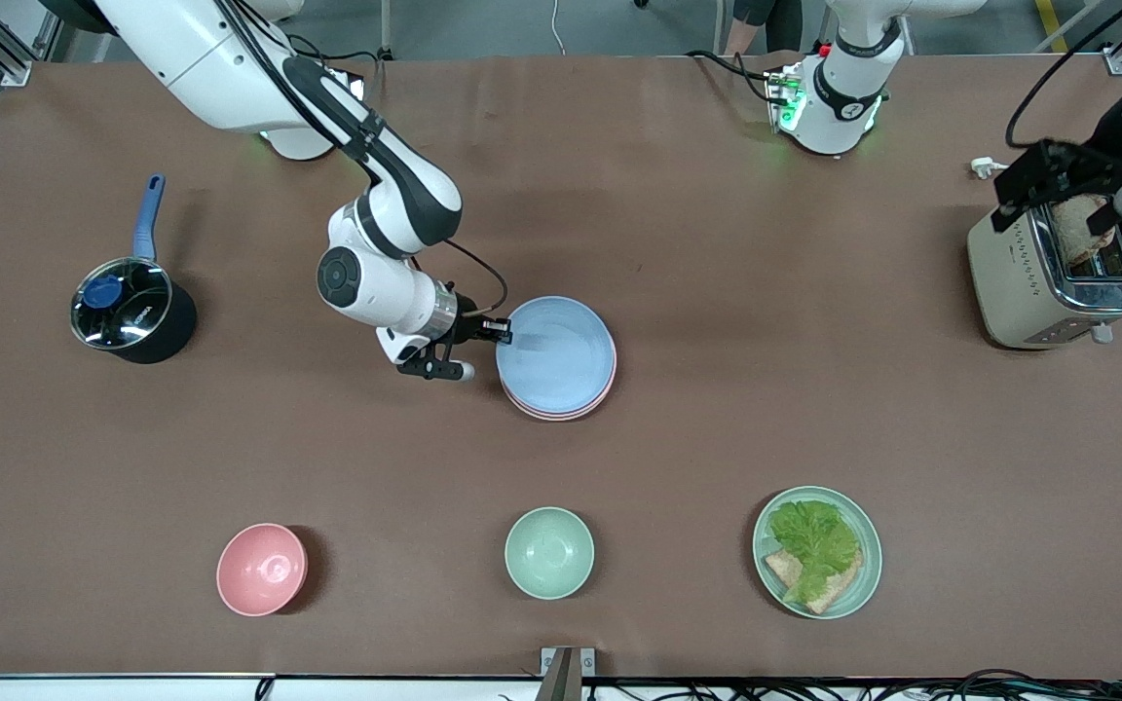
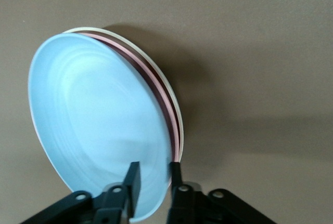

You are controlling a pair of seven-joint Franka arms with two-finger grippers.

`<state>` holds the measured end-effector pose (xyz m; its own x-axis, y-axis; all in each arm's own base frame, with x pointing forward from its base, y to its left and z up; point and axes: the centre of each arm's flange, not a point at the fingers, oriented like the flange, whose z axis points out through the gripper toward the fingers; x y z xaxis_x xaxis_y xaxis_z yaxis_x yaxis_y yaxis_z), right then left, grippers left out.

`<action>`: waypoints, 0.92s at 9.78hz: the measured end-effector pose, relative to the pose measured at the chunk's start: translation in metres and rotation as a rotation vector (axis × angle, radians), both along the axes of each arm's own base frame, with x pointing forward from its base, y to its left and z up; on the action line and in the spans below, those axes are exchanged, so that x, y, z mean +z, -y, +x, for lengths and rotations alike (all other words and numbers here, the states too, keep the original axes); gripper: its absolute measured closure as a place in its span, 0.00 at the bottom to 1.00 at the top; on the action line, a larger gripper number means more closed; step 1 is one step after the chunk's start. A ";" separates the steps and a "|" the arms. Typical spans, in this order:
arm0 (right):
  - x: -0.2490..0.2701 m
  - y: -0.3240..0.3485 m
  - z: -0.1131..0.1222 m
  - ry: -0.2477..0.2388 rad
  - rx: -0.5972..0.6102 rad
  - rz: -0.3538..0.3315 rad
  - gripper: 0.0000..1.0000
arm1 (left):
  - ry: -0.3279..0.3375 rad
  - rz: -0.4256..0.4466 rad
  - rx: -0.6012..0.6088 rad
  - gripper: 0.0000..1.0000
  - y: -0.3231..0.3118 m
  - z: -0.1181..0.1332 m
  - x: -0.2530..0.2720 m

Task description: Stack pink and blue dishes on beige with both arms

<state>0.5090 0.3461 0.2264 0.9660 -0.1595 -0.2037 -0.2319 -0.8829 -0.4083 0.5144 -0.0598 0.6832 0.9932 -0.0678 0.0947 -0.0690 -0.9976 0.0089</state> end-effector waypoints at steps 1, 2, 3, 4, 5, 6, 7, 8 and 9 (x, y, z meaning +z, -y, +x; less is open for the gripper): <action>0.002 0.001 0.002 0.012 0.001 0.002 0.50 | 0.003 0.000 0.000 0.00 0.000 -0.004 0.009; 0.010 0.003 0.009 0.051 0.015 -0.002 0.36 | 0.008 -0.001 0.001 0.00 -0.001 -0.007 0.020; 0.029 0.011 0.021 0.118 0.049 -0.032 0.22 | 0.015 -0.002 0.004 0.00 -0.003 -0.008 0.029; 0.052 0.030 0.034 0.174 0.103 -0.102 0.06 | 0.004 -0.001 0.010 0.00 -0.006 -0.008 0.031; 0.082 0.057 0.045 0.205 0.149 -0.192 0.00 | -0.014 0.001 0.012 0.00 -0.007 -0.004 0.027; 0.123 0.090 0.056 0.222 0.154 -0.278 0.00 | -0.026 0.002 0.014 0.00 -0.007 0.001 0.021; 0.172 0.130 0.065 0.232 0.121 -0.345 0.00 | -0.033 0.003 0.022 0.00 -0.011 0.005 0.018; 0.226 0.172 0.072 0.238 0.062 -0.389 0.00 | -0.036 0.003 0.034 0.00 -0.017 0.007 0.017; 0.276 0.211 0.077 0.243 0.004 -0.414 0.00 | -0.037 0.003 0.041 0.00 -0.020 0.007 0.017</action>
